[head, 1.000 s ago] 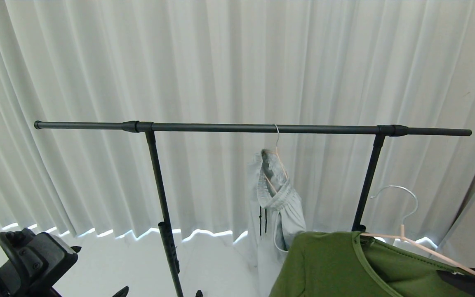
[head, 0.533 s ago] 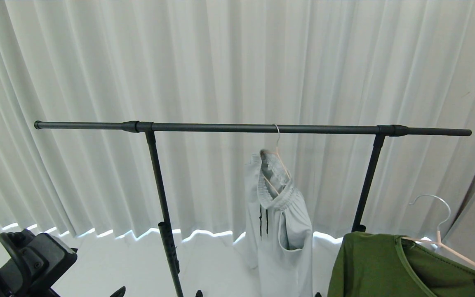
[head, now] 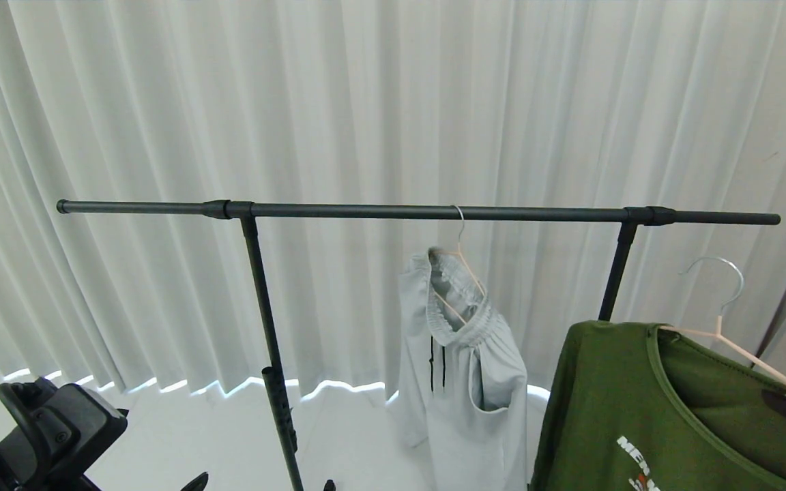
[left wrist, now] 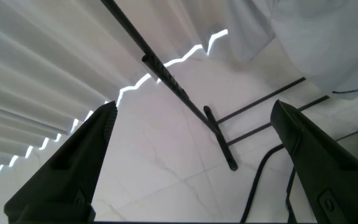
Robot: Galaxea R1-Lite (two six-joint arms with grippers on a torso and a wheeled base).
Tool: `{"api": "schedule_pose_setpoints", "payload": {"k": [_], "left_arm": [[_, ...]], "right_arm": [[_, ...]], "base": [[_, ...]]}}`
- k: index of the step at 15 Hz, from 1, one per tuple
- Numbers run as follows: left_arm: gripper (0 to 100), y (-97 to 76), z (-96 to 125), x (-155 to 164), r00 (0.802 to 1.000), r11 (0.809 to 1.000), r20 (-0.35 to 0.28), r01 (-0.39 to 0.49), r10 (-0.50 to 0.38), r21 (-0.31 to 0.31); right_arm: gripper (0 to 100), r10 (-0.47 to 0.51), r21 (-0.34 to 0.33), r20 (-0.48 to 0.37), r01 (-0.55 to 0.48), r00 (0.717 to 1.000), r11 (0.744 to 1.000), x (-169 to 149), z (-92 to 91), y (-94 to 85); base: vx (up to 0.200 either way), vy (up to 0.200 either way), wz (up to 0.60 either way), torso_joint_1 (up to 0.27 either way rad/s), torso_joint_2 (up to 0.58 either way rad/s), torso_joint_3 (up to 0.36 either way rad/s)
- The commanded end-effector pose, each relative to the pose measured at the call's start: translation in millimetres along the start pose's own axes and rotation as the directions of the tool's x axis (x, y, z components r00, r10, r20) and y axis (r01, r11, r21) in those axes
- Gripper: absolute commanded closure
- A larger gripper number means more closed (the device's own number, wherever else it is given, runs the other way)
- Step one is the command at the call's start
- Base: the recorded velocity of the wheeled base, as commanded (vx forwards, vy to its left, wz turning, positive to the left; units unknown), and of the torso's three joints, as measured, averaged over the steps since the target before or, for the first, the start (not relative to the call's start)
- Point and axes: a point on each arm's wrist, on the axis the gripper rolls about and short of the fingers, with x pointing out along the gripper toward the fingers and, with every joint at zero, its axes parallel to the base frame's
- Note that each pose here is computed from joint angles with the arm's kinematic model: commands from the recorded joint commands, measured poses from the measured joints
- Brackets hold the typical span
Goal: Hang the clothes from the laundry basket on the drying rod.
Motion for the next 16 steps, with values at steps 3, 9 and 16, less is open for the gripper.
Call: {"api": "schedule_pose_setpoints", "payload": {"k": [3, 9, 16], "left_arm": [[0, -0.1, 0, 0, 1.0, 1.0, 0.002, 0.002, -0.002, 0.0], [0, -0.1, 0, -1, 1.0, 1.0, 0.005, 0.002, -0.002, 0.002], [0, -1.3, 1, -2, 1.0, 1.0, 0.015, 0.012, -0.012, 0.01]], "right_arm": [[100, 0.003, 0.004, -0.009, -0.002, 1.0, 1.0, 19, 13.1, -1.7], [100, 0.001, 0.004, -0.012, -0.001, 1.0, 1.0, 23, 17.2, -2.2], [100, -0.011, 0.008, 0.006, 0.011, 1.0, 1.0, 60, 26.8, -4.3]], "base": [[0.2, 0.0, 0.0, -0.009, 0.0, 0.002], [0.2, 0.0, 0.0, 0.008, 0.0, 0.002], [0.086, 0.0, 0.0, 0.001, 0.0, -0.001]]}}
